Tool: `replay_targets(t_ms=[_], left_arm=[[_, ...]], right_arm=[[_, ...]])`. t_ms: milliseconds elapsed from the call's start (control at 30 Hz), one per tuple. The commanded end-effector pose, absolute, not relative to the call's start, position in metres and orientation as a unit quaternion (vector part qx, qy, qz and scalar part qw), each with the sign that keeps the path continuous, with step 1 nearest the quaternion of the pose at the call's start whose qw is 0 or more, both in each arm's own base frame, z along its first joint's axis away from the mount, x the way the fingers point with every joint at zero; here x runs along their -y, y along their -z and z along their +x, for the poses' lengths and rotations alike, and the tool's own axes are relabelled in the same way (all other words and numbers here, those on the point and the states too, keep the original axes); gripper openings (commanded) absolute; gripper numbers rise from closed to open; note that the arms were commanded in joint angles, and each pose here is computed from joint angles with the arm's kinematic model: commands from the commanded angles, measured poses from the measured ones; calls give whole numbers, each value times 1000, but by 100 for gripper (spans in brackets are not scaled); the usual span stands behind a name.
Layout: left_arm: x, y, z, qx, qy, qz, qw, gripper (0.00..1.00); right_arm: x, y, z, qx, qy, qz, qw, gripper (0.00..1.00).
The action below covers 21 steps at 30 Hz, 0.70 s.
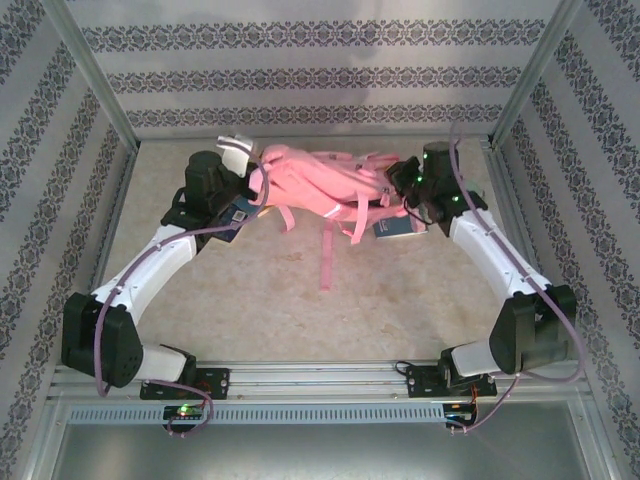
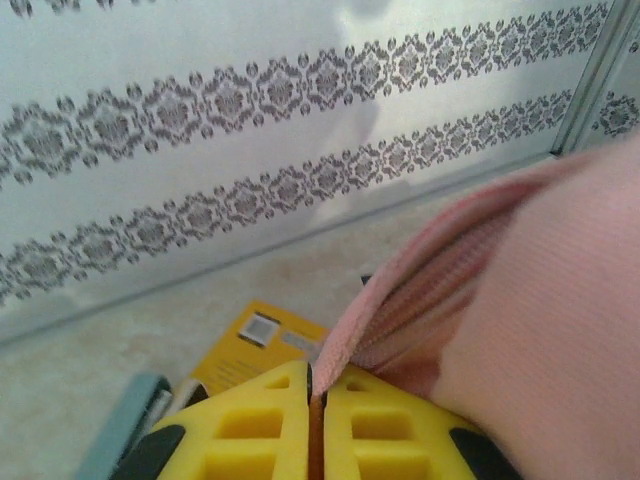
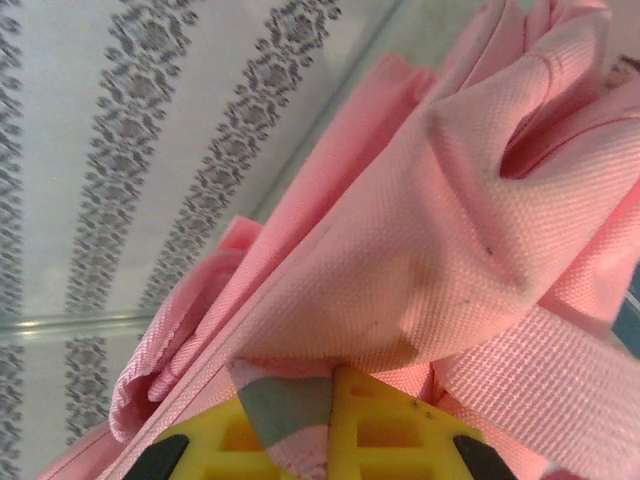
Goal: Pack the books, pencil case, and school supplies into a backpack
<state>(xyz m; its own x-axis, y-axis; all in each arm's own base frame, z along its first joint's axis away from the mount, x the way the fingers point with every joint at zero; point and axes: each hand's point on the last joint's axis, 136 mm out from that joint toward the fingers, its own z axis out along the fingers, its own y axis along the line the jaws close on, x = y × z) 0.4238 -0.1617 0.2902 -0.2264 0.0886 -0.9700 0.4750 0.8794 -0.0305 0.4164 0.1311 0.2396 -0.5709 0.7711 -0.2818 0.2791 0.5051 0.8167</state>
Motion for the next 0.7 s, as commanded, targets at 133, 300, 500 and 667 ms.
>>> replay_targets(t_ms=[133, 300, 500, 667], left_arm=[[163, -273, 398, -776, 243, 112, 572, 22], [147, -258, 372, -824, 271, 28, 497, 55], [112, -240, 315, -855, 232, -42, 462, 55], [96, -212, 281, -888, 204, -72, 405, 58]], right_arm=[[-178, -231, 363, -828, -401, 222, 324, 0], [-180, -193, 330, -845, -390, 236, 280, 0], [-196, -144, 291, -888, -361, 199, 203, 15], [-213, -100, 256, -917, -348, 151, 123, 38]])
